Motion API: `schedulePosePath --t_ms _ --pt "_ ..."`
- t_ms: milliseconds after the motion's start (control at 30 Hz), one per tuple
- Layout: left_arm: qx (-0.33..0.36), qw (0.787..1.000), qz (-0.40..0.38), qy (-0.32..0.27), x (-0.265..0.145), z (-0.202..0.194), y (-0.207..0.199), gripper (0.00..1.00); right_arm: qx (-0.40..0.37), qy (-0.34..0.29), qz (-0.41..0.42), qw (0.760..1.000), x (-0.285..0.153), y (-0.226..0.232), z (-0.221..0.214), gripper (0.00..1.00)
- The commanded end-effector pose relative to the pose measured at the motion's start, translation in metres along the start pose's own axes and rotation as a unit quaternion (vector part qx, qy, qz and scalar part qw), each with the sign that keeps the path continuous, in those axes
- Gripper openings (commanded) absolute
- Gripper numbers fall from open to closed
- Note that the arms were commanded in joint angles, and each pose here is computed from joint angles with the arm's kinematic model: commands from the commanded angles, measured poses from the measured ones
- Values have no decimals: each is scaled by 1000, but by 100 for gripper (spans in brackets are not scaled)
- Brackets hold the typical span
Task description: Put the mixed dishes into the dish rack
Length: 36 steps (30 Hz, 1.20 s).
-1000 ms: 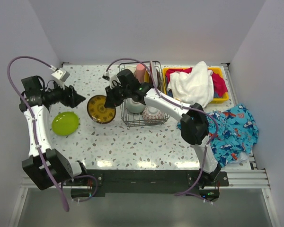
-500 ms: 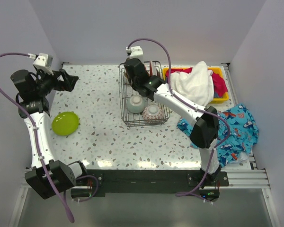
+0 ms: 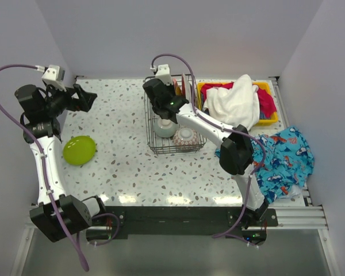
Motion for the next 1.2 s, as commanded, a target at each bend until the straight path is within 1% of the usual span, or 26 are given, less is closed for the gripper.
schedulePosePath --t_ms 0,400,767,1033,1067,1100,1167 --pt "7 1000 3 -1 -1 3 -3 100 48 -30 -51 997 -7 -13 24 0" --pt "-8 1000 -6 10 6 -9 -2 100 12 -11 -71 997 4 -18 2 0" --pt "-7 1000 -10 21 8 -13 -5 100 -23 13 -86 996 30 -11 -35 0" --pt "-12 999 -6 39 10 -27 -5 100 -41 24 -77 996 38 -5 -51 0" --pt "-13 999 -6 40 10 -28 -5 100 -43 26 -74 996 37 -6 -52 1" --pt "-16 999 -9 43 10 -31 -6 100 -44 29 -69 996 36 -5 -52 10" --pt "-20 999 -10 47 10 -33 -6 100 -45 31 -64 996 34 -7 -50 22"
Point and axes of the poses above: each gripper's point midway between its finger pads, its own x axis out along the fingers, its own y axis along the line the jaws close on, z = x × y, the point moved 9 cm from there along -x, back along the fingers, and after that the axes turned 6 degrees about x, right-handed, at the moved point
